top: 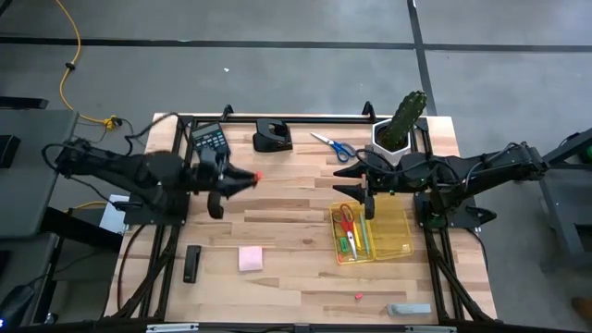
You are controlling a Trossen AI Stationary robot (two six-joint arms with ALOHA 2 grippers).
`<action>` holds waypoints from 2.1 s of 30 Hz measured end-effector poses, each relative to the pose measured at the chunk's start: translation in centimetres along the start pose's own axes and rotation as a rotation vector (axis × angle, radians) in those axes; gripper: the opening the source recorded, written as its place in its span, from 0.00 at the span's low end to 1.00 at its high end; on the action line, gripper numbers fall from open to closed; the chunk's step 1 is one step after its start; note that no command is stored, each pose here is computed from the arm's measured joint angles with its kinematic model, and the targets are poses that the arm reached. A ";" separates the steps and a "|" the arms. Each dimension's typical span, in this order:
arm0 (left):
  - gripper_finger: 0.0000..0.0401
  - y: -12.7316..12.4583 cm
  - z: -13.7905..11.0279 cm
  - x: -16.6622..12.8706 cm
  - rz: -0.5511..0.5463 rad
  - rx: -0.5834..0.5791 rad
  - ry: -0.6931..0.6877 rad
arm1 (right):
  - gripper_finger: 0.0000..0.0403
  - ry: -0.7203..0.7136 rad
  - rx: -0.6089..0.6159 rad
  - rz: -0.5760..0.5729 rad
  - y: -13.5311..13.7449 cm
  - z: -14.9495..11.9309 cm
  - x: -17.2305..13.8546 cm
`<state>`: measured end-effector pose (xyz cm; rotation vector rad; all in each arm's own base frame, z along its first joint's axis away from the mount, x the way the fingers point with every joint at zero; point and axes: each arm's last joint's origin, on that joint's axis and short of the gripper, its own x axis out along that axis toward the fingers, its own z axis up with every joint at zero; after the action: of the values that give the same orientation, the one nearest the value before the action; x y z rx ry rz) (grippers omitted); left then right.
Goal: Pack school essentials
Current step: Put the orange eraser into the yellow box
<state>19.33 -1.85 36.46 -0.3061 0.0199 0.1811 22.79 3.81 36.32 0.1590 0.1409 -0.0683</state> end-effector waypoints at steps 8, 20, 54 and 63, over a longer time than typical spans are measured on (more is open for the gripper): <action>0.15 2.8 -2.5 1.0 -0.093 -0.175 -0.237 | 0.42 0.009 -0.004 -0.006 0.1 -0.3 0.6; 0.15 4.5 -5.2 4.0 -0.066 -0.336 -0.424 | 0.42 -0.160 -0.182 -0.059 1.5 -2.6 8.2; 0.15 4.6 -5.5 10.9 0.076 -0.616 -0.549 | 0.42 -0.273 -0.323 -0.431 -0.8 -2.3 12.7; 0.15 4.5 -5.5 10.9 0.072 -0.607 -0.541 | 0.42 -0.299 -0.312 -0.439 -1.0 -2.0 12.7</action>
<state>29.30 2.66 29.36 -0.8530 -0.5693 0.3363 34.95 2.40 32.33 -0.1971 -0.1148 -0.5026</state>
